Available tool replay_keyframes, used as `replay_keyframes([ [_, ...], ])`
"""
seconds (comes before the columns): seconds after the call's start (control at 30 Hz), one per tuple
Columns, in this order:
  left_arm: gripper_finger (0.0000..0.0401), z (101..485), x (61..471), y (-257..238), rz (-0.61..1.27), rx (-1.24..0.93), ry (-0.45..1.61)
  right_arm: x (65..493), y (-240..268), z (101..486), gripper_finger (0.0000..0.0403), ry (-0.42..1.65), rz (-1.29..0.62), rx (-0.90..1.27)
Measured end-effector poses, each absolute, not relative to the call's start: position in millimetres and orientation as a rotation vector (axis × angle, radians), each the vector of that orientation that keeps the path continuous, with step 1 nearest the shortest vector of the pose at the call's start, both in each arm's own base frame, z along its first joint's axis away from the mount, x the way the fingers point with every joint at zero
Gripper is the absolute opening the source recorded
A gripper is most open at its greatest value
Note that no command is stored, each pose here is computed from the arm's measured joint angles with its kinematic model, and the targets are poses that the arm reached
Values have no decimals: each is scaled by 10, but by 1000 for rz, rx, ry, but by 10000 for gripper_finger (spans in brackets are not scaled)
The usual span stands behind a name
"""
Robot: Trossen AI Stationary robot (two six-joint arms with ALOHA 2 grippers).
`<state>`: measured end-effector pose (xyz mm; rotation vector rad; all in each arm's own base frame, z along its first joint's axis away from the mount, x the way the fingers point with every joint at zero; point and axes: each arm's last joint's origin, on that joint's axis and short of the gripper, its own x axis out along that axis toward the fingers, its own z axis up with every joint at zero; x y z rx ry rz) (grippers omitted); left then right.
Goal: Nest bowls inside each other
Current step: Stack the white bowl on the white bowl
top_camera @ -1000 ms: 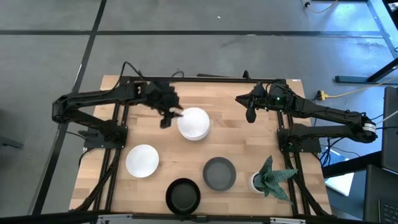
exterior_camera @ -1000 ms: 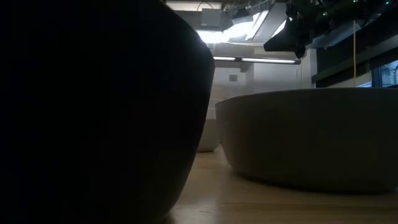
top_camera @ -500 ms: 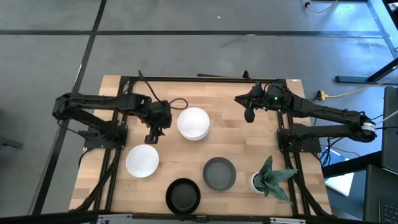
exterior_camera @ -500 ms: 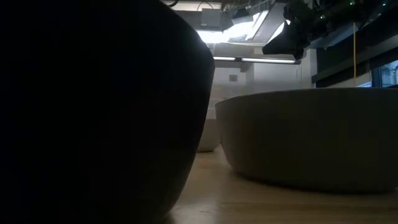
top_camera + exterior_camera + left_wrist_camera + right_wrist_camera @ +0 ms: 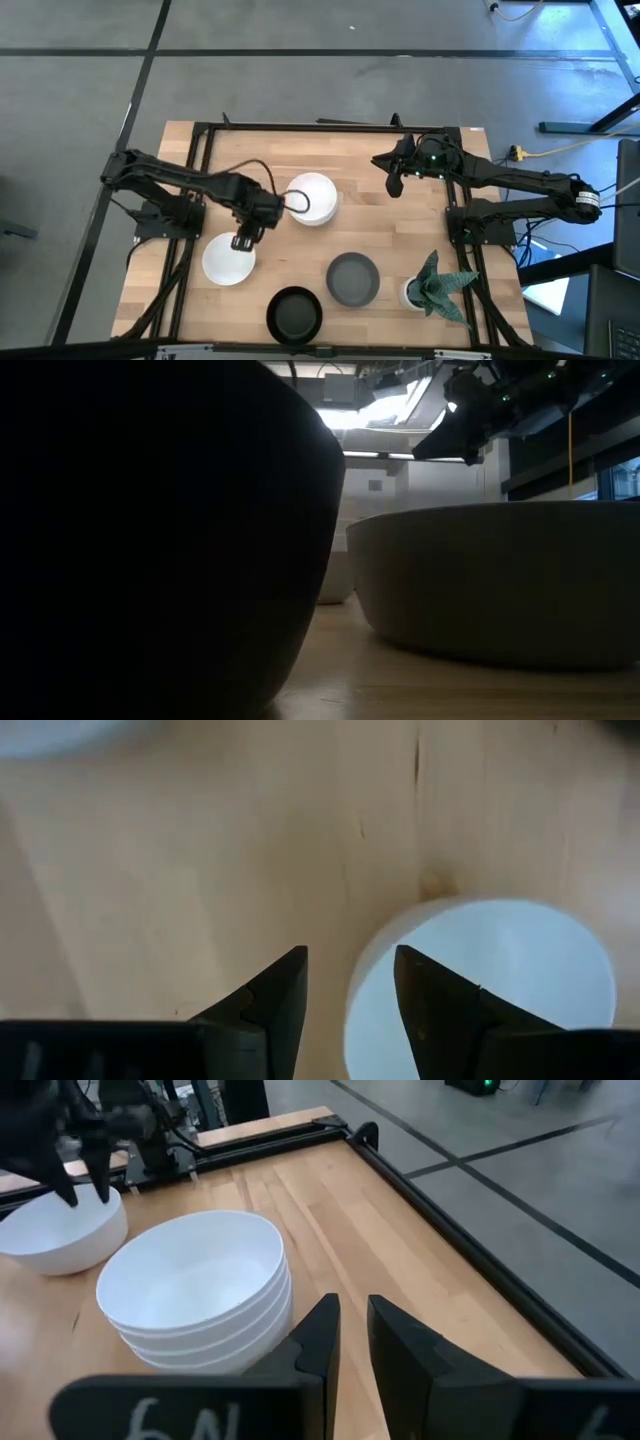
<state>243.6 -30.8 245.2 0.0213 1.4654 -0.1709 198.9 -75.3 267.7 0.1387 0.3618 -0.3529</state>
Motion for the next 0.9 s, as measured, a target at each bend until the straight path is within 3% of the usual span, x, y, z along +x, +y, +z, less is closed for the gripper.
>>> replay_keyframes([
  [0.23, 145, 2239, 2401, -462, -230, 94, 1698, 1988, -751, 2675, 58, 368, -348, 117],
  [0.47, 145, 2226, 2432, -526, -264, 204, 1650, 1987, -751, 2673, 58, 370, -348, 116],
  [0.9, 145, 2223, 2465, -533, -266, 203, 1615, 1988, -746, 2673, 58, 370, -331, 119],
])
